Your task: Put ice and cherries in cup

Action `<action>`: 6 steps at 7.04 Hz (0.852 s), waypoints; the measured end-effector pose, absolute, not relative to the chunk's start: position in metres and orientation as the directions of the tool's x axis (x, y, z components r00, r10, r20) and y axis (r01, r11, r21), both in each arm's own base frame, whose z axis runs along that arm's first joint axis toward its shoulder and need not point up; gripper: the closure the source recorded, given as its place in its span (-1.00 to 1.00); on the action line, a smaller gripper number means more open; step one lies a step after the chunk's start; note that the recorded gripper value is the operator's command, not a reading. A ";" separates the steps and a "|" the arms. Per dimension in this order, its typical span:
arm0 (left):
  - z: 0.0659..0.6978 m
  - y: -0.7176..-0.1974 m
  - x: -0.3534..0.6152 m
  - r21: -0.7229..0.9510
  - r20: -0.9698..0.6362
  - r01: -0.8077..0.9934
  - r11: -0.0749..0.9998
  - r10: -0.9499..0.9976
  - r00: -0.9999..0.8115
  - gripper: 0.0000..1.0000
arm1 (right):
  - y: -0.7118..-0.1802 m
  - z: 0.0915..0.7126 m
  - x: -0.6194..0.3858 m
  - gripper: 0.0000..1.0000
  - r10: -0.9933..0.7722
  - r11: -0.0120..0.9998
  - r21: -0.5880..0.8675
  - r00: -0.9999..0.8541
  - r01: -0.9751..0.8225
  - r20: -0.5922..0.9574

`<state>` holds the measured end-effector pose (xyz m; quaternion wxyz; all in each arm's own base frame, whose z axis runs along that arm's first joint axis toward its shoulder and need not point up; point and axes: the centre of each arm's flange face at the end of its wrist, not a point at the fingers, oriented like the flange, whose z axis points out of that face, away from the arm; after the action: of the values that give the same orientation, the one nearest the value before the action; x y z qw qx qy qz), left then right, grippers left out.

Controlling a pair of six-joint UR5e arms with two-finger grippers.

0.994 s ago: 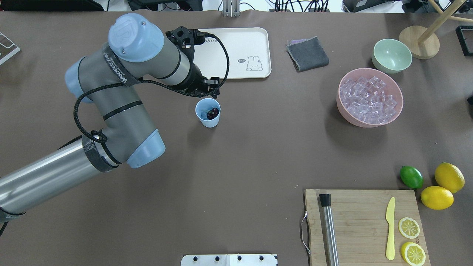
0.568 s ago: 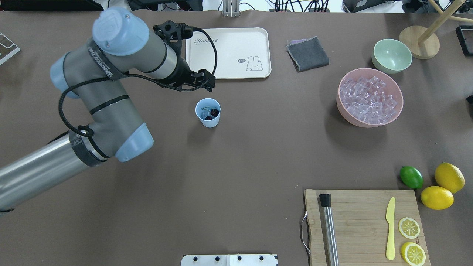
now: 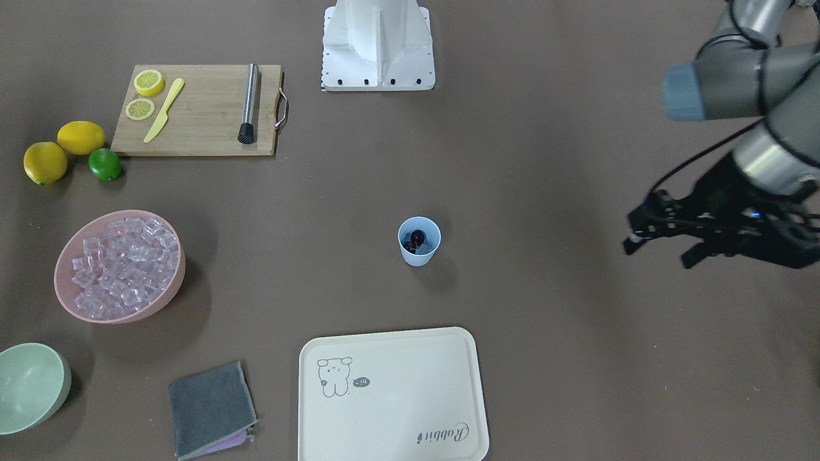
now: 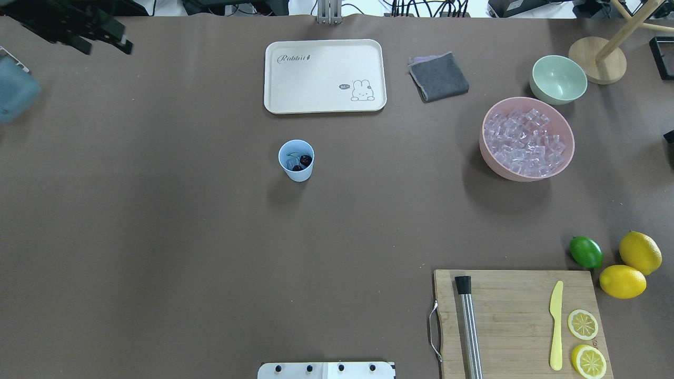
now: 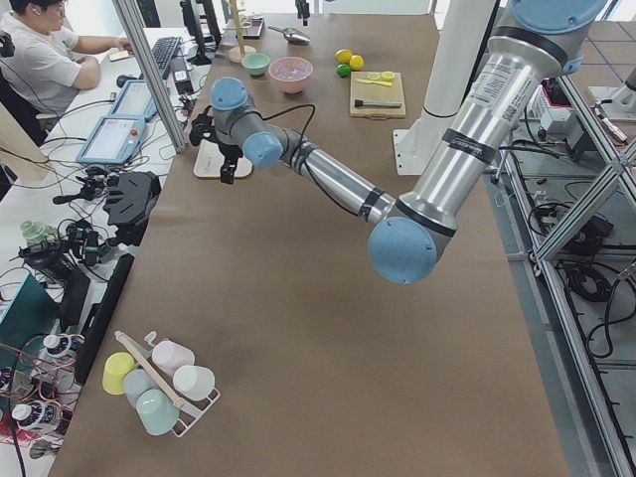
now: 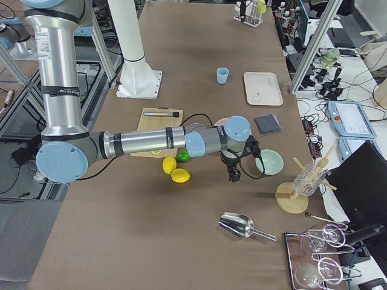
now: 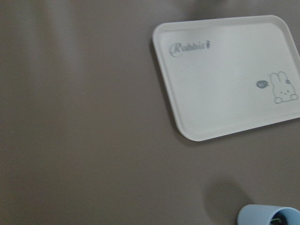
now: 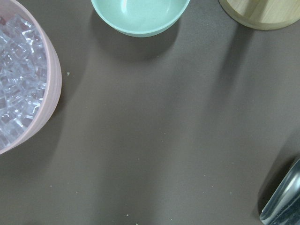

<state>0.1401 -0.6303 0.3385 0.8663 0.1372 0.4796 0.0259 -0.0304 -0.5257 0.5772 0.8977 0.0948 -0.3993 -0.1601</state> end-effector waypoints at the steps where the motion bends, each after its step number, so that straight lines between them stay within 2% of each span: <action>1: 0.376 -0.622 0.082 0.276 -0.807 0.075 0.958 0.188 0.560 -0.94 | -0.526 0.577 -0.029 -0.97 -0.362 0.931 0.298 0.629 0.209 0.688; 4: 0.509 -0.558 0.003 0.294 -0.766 -0.021 0.956 0.249 0.593 -0.94 | -0.530 0.570 -0.013 -0.97 -0.349 0.935 0.309 0.617 0.175 0.705; 6: 0.549 -0.533 -0.011 0.279 -0.760 -0.045 0.959 0.249 0.600 -0.95 | -0.530 0.569 0.005 -0.97 -0.332 0.939 0.311 0.613 0.145 0.717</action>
<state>-0.0113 -0.5334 0.5495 0.8868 0.1162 0.4395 0.0828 0.0047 -0.5300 0.5687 0.8912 0.1115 -0.4189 -0.1338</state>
